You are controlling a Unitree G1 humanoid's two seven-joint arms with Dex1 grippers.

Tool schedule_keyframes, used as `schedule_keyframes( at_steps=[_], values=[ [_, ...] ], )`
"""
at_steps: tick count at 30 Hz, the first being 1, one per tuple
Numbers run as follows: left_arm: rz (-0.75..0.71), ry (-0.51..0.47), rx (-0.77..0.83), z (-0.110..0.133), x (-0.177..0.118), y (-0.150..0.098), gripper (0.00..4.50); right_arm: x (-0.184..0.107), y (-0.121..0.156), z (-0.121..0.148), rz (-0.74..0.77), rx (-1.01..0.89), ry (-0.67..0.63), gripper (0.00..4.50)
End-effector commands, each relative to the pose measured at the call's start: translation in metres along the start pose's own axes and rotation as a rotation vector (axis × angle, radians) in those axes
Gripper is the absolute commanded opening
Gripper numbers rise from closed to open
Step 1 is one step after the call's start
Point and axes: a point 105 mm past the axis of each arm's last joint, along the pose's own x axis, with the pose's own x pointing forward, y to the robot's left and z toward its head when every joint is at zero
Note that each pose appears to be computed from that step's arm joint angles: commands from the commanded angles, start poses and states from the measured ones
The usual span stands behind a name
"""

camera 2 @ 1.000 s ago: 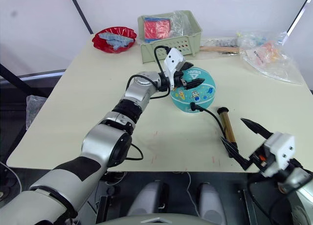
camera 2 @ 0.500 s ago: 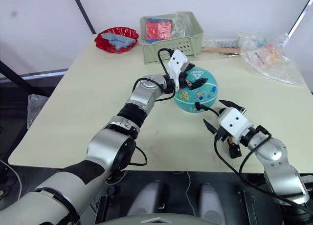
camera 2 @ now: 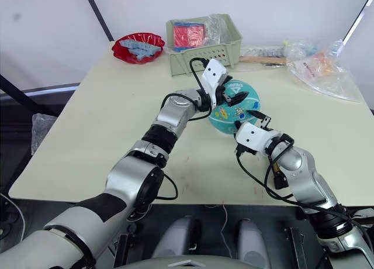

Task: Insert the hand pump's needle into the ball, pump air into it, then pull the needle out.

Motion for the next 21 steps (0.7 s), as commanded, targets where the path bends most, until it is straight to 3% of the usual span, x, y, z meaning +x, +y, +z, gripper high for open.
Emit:
schedule_keyframes(
  at_steps=[1,5,8,17,21],
  values=[
    [0.003,0.091,-0.037,-0.028,0.000,-0.005,4.50,0.000,-0.006,0.008,-0.023,-0.045,-0.033,3.18],
    [0.011,0.094,-0.038,-0.029,0.000,-0.004,4.50,-0.001,-0.005,0.009,-0.032,-0.040,-0.036,1.21],
    [0.015,0.094,-0.039,-0.029,0.000,-0.005,4.50,-0.001,-0.003,0.009,-0.035,-0.034,-0.041,0.07],
    [0.092,0.106,-0.024,-0.039,0.000,-0.001,4.50,-0.005,0.005,0.008,-0.087,0.085,-0.050,0.07],
    [0.133,0.126,-0.027,-0.051,0.001,-0.002,4.50,-0.008,0.006,0.011,-0.128,0.048,-0.076,0.07]
  ],
)
